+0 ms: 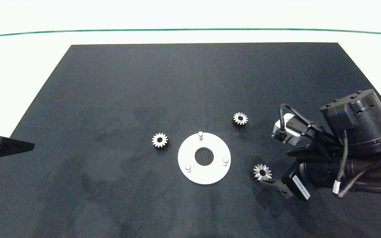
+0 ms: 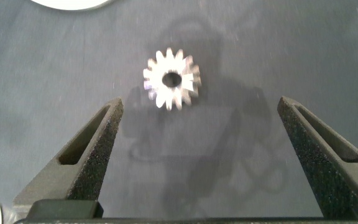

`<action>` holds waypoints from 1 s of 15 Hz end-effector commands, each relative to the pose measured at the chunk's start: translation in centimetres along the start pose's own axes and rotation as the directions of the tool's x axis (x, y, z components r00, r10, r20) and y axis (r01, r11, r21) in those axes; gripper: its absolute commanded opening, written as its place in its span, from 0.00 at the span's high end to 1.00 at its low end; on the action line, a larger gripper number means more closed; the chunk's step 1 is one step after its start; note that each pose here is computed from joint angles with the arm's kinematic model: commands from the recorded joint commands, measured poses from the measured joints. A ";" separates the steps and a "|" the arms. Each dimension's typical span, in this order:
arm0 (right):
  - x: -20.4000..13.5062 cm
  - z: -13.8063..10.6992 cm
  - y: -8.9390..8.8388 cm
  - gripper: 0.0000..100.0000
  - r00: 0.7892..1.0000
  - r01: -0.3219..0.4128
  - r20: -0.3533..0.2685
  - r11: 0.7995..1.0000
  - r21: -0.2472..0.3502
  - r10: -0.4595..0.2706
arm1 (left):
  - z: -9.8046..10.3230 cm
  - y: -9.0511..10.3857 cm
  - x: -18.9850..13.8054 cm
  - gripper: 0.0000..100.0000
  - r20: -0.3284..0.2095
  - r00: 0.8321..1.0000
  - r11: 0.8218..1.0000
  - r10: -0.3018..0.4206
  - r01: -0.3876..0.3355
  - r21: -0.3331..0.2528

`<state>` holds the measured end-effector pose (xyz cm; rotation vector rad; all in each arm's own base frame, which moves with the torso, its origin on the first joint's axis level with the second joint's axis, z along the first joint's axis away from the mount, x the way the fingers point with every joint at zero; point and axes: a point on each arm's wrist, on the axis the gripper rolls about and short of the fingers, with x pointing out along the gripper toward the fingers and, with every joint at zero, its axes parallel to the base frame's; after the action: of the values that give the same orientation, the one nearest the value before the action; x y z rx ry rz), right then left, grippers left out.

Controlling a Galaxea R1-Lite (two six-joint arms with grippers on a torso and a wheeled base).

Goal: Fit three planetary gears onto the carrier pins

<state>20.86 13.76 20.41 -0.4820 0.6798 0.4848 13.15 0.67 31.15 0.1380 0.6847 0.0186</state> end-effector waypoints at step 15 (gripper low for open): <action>4.2 0.9 2.1 0.15 0.995 0.005 -0.096 0.998 -0.064 -0.011 | -0.2 0.0 -0.5 0.00 0.011 1.000 1.000 0.004 -0.004 0.000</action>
<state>22.97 17.10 17.63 -0.5678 0.7546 0.4790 12.84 0.66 31.24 0.1385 0.6739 0.0203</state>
